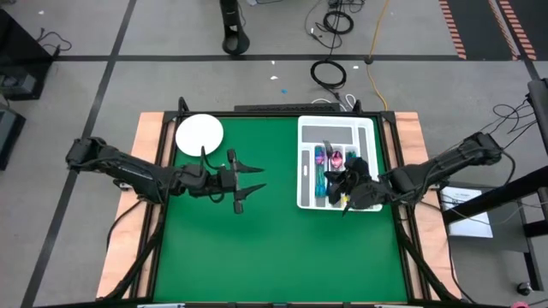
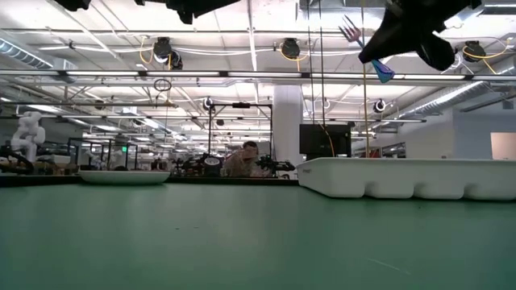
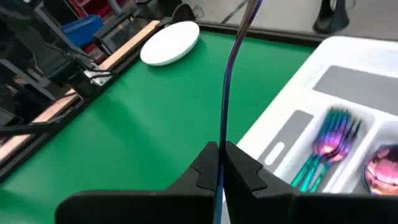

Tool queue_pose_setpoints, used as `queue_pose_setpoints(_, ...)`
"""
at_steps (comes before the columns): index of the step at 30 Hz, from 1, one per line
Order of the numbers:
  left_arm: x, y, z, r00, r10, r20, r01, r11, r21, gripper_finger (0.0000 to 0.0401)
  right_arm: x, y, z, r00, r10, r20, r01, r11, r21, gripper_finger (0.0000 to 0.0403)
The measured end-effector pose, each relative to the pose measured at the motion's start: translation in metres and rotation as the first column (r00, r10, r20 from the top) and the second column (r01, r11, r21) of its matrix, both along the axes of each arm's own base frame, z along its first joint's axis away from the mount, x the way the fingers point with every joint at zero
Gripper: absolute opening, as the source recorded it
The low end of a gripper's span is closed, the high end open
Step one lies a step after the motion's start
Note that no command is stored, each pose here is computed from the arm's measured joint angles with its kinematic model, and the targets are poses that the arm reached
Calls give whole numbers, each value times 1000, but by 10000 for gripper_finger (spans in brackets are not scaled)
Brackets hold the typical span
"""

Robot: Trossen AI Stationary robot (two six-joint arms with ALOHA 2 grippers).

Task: Sort silverware
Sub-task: Put the blue fork into the white cutlery tray

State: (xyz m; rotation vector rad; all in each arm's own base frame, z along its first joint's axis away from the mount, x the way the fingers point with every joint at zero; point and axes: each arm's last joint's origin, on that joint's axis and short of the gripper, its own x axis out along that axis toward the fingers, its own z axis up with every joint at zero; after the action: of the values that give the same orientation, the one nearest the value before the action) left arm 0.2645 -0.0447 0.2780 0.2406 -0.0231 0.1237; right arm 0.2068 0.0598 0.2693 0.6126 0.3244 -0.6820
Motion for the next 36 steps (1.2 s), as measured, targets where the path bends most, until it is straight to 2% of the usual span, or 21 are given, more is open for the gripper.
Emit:
queue_pose_setpoints(3, 1, 5, -1, 1000, 20, -11, -20, 1000, 11, 192, -6, -11, -1, 1000, -1, 13, 1, 999, 42, 0)
queue_pose_setpoints(6, -1, 12, -4, 995, 74, -66, -69, 996, 63, 192, -6, -19, -3, 999, 5, 46, -8, 997, 74, 0)
queue_pose_setpoints(10, -17, 27, 0, 967, 201, -157, -183, 976, 119, 192, 1, -31, -5, 992, 97, 84, -106, 988, 112, 0)
queue_pose_setpoints(12, -28, 32, 7, 964, 208, -167, -190, 975, 118, 193, 2, -38, -8, 991, 113, 76, -122, 984, 131, 0)
queue_pose_setpoints(17, -66, 35, 11, 994, 101, -49, -96, 990, 102, 193, 2, -52, -16, 992, 116, 47, -123, 976, 179, 0)
queue_pose_setpoints(23, -111, 43, 4, 981, 128, 143, -136, 990, 47, 192, -3, -60, -36, 997, 73, 34, -80, 955, 285, 0)
queue_pose_setpoints(26, -126, 44, 7, 973, 105, 208, -114, 993, 32, 192, -4, -62, -42, 999, 27, 37, -38, 941, 335, 0)
queue_pose_setpoints(32, -139, 42, 8, 963, 25, 270, -33, 999, 23, 192, -5, -67, -67, 994, -108, 13, 90, 883, 461, 0)
queue_pose_setpoints(36, -139, 42, 8, 962, 24, 271, -31, 999, 21, 192, -2, -69, -78, 990, -141, -23, 135, 867, 480, 0)
